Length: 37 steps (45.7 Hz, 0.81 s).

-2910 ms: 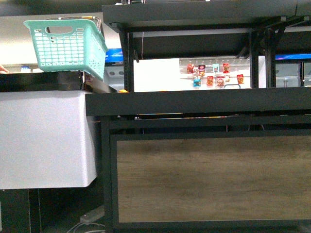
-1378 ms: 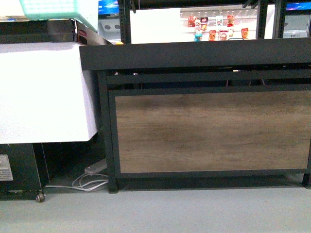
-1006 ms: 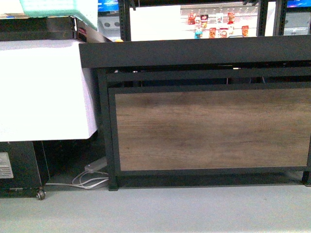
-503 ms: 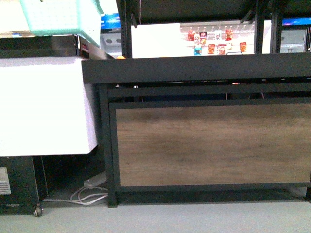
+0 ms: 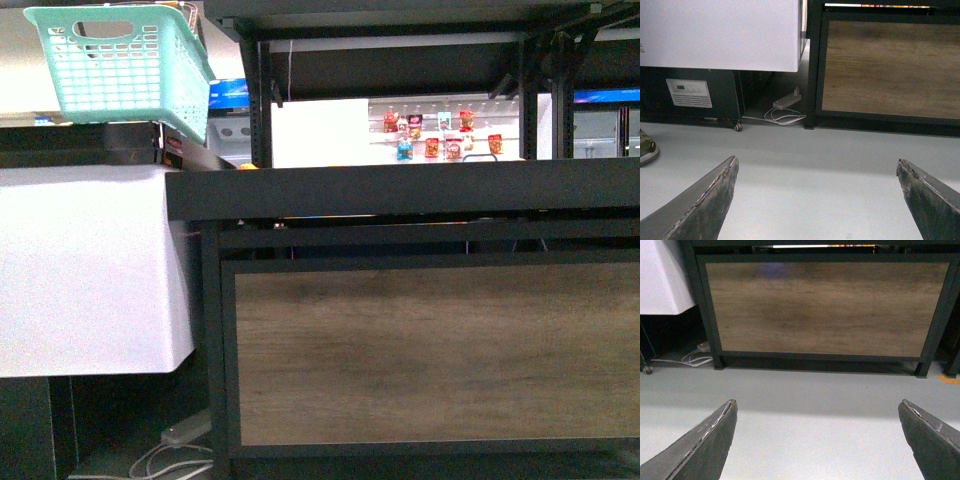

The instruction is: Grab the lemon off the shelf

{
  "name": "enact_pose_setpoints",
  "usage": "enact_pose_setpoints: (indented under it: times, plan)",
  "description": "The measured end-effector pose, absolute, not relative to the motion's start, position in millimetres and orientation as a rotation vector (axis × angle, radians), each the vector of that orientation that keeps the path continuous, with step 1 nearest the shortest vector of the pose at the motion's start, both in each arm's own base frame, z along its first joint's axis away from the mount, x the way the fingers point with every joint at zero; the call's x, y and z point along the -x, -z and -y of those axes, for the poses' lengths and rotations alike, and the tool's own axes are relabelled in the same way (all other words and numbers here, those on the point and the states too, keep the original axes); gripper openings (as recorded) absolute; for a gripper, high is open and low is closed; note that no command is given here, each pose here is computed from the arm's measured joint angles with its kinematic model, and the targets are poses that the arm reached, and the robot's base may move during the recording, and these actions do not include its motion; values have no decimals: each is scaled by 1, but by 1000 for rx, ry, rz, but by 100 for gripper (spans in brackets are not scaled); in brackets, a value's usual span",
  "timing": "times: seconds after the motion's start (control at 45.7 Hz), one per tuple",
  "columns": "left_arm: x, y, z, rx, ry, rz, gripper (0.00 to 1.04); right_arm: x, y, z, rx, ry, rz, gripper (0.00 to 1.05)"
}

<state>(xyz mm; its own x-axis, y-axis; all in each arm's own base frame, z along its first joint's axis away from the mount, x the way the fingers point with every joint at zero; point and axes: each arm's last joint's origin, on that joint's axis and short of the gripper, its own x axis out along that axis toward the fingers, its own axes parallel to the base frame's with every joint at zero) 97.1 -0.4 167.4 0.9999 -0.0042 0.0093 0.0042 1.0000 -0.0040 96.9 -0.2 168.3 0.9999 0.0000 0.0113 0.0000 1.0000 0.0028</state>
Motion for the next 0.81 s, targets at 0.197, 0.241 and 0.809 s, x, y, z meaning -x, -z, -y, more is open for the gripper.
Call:
enact_pose_setpoints:
  times: [0.197,0.241,0.809]
  plan:
    - [-97,-167,0,4,4,9,97,-97,-168,0,-3,0,11,97]
    - [-97,-167,0,4,4,9,97,-97,-168,0,-3,0,11,97]
    - [-97,-167,0,4,5,9,97,-97,-168,0,-3,0,11,97]
